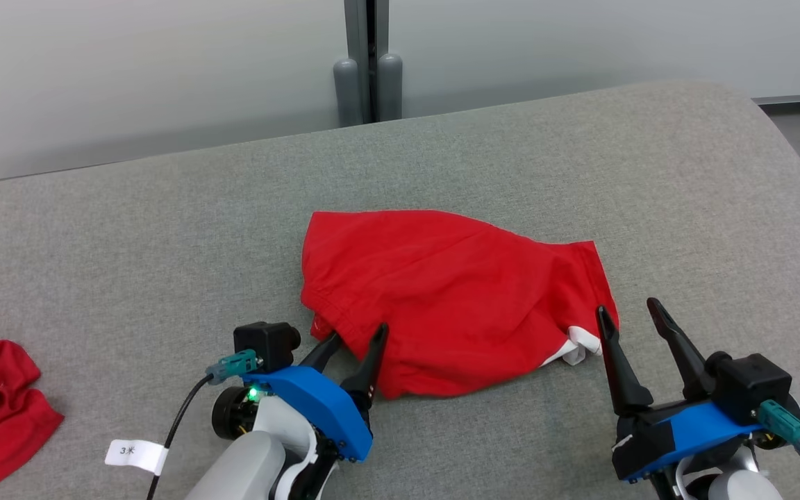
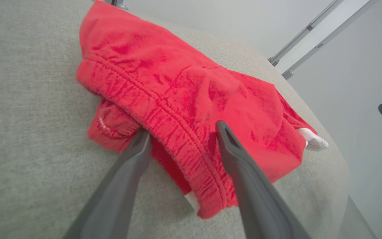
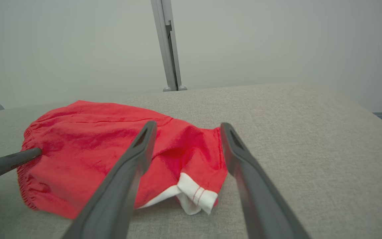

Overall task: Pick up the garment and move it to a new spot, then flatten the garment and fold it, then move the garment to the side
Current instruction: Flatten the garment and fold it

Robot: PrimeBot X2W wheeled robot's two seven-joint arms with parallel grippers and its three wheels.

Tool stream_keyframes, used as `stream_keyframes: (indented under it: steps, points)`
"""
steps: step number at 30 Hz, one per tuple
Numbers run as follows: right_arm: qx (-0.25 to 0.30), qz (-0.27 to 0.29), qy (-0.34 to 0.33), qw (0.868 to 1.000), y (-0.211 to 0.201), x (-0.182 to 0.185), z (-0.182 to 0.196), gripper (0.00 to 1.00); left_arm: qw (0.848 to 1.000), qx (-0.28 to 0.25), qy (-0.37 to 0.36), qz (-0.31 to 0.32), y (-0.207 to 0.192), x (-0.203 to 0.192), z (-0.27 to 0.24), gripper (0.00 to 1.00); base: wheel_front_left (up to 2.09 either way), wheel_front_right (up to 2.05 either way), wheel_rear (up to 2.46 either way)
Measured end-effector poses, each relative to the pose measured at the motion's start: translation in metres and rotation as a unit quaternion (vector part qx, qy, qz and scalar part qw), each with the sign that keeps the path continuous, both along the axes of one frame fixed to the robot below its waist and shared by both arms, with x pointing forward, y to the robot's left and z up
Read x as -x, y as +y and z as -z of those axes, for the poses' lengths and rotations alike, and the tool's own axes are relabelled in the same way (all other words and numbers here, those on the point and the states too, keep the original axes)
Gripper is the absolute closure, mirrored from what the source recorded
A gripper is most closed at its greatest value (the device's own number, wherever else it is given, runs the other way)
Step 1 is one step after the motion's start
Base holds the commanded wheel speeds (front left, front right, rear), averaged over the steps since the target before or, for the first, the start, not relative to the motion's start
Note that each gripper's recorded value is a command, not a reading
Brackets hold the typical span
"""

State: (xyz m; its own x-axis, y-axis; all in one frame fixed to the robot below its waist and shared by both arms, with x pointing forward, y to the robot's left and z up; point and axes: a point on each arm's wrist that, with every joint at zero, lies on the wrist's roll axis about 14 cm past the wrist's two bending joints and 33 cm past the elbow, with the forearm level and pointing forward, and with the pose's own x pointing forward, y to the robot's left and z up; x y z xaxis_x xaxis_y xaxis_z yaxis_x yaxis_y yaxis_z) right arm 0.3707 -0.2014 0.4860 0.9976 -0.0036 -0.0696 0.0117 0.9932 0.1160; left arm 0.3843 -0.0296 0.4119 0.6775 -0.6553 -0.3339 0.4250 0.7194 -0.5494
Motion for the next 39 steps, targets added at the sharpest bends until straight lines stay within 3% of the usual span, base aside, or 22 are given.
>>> stream_keyframes:
  steps: [1,3,12,19,27,28,29,39]
  points:
    - [0.000,0.000,-0.002,1.000,0.000,-0.001,-0.001,0.00,1.000,0.002,-0.006,-0.002,0.000,-0.004,-0.003,0.16,0.00,0.00,0.00]
    - [0.000,0.000,-0.003,1.000,0.000,-0.003,0.000,0.00,1.000,0.005,-0.012,-0.007,0.001,-0.009,-0.005,1.00,0.00,0.00,0.00]
    - [-0.003,-0.004,-0.006,1.000,0.002,-0.008,0.001,0.00,0.997,-0.002,-0.039,-0.072,0.035,-0.037,-0.030,1.00,0.00,0.00,0.00]
    - [-0.006,-0.011,-0.009,1.000,0.007,-0.018,0.001,0.00,0.993,-0.074,-0.030,-0.092,0.079,-0.035,-0.037,1.00,0.00,0.00,0.00]
    - [-0.007,-0.017,-0.011,1.000,0.011,-0.028,0.002,0.00,0.980,-0.153,-0.067,-0.105,0.097,-0.067,-0.018,1.00,0.00,0.00,0.00]
    - [-0.007,-0.014,-0.012,1.000,0.009,-0.028,0.002,0.00,0.979,-0.155,-0.077,-0.111,0.097,-0.073,-0.019,0.59,0.00,0.00,0.00]
    - [-0.005,-0.010,-0.016,1.000,0.006,-0.027,0.000,0.00,0.977,-0.162,-0.088,-0.111,0.096,-0.078,-0.017,0.00,0.00,0.00,0.00]
    - [-0.003,-0.007,-0.034,0.999,0.003,-0.022,-0.015,0.00,0.977,-0.091,-0.117,-0.151,0.104,-0.054,-0.029,0.00,0.00,0.00,0.00]
